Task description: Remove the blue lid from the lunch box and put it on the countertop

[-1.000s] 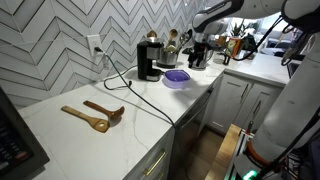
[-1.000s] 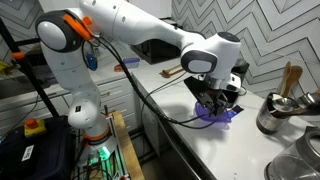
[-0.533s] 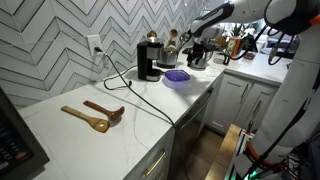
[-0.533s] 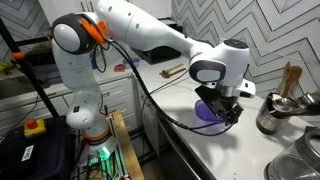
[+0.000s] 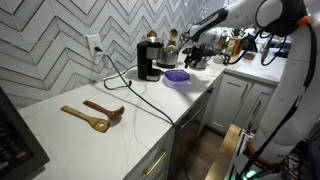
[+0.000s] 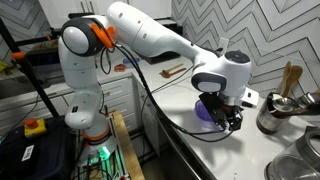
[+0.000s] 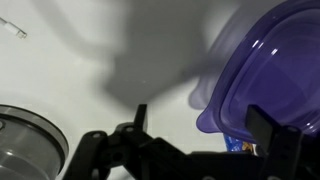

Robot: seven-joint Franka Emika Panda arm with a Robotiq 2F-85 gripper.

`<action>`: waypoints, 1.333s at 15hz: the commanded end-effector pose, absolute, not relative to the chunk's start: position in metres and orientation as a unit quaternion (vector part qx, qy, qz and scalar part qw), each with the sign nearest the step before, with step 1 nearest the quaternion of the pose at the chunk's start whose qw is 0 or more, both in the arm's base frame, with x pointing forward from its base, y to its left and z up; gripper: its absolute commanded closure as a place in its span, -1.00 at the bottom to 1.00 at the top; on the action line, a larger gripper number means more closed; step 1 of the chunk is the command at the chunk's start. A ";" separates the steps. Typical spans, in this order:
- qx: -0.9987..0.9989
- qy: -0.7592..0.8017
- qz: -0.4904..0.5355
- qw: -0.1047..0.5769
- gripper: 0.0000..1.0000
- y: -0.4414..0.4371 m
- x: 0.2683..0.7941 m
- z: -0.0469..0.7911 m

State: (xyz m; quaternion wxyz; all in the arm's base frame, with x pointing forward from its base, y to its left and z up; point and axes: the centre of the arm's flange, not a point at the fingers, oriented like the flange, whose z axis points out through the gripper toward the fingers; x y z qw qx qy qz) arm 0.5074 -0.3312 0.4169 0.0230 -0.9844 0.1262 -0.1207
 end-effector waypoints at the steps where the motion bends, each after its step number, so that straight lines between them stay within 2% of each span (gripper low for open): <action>1: -0.981 0.134 -0.128 0.049 -1.00 -0.331 0.518 0.396; 3: -0.982 0.134 -0.125 0.053 -0.99 -0.329 0.522 0.388; 5: -0.981 0.136 -0.123 0.058 -0.85 -0.329 0.524 0.381; 6: -0.981 0.138 -0.123 0.059 -0.58 -0.328 0.525 0.378; 7: -0.981 0.139 -0.123 0.061 -0.53 -0.329 0.526 0.376; 15: -0.977 0.145 -0.138 0.070 0.72 -0.328 0.532 0.376; 17: -0.977 0.145 -0.140 0.072 0.81 -0.327 0.534 0.377; 18: -0.977 0.145 -0.141 0.074 0.72 -0.326 0.534 0.377; 19: -0.976 0.145 -0.141 0.076 0.26 -0.325 0.535 0.377; 20: -0.976 0.144 -0.142 0.077 0.25 -0.323 0.535 0.378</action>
